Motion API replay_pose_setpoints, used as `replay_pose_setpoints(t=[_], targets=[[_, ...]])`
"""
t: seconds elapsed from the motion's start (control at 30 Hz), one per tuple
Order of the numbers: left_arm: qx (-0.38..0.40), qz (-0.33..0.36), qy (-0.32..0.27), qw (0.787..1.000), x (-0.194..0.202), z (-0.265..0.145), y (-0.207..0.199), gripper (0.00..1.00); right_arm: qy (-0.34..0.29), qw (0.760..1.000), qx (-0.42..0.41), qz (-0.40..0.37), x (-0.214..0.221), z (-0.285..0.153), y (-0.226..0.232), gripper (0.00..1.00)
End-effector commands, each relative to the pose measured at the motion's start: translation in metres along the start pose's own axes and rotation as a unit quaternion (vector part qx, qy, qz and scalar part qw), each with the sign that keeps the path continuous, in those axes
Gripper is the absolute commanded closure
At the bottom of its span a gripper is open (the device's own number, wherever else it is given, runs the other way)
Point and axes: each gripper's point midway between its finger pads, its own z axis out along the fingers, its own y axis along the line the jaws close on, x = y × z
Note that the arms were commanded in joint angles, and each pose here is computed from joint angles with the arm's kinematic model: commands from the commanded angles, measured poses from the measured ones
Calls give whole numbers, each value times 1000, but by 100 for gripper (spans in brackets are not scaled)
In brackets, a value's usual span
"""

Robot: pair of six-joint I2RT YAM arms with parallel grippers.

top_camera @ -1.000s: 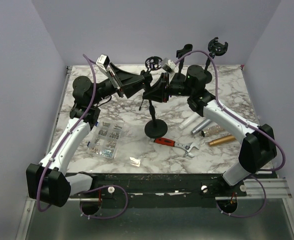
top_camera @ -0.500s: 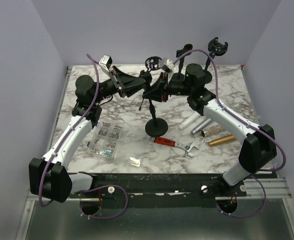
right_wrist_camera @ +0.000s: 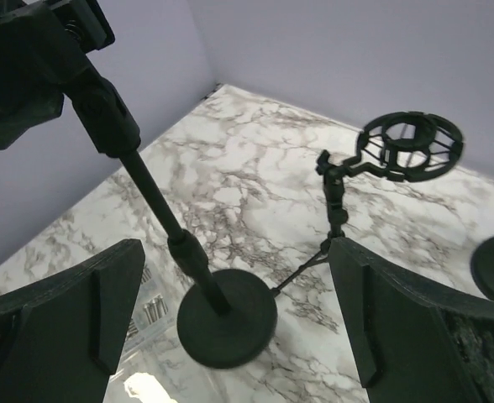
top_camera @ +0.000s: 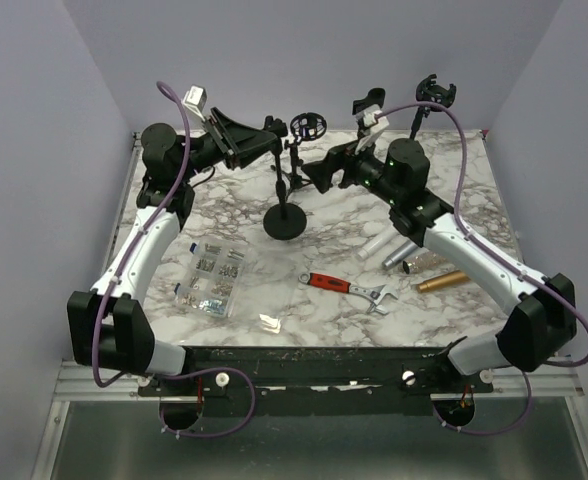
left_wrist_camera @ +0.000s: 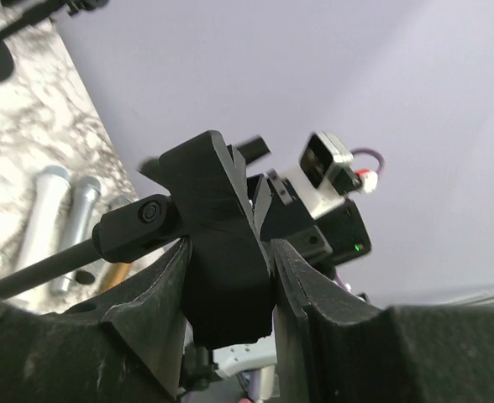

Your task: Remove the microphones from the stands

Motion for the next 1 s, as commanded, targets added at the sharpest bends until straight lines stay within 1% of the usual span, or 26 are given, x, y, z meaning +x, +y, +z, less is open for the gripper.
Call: replay_pose_setpoints(t=[0.0,0.1,0.3,0.43,0.53,0.63,0.83,0.97], targets=[[25,83,-18,996,-32,6,-18,100,-14,995,96,27,-9,-32,-23,0],[14,88,-26,996,-51,11,-6,100,-7,994,101,40,-2,-51,-20,0],[-27,119,-42,992,-85,20,24,100,-16,993,84,78,4,-93,-2,0],[-47,156,-41,986,-106,29,41,100,8,992,93,85,21,-115,0,0],[-37,169,-44,984,-118,35,51,100,26,990,110,86,31,-130,-2,0],[-36,156,-51,986,-128,40,72,100,28,989,121,86,35,-139,-5,0],[-49,168,-51,983,-130,40,100,100,30,987,126,91,38,-141,-6,0],[-75,136,-56,986,-126,28,127,100,34,987,127,94,42,-138,-7,0]])
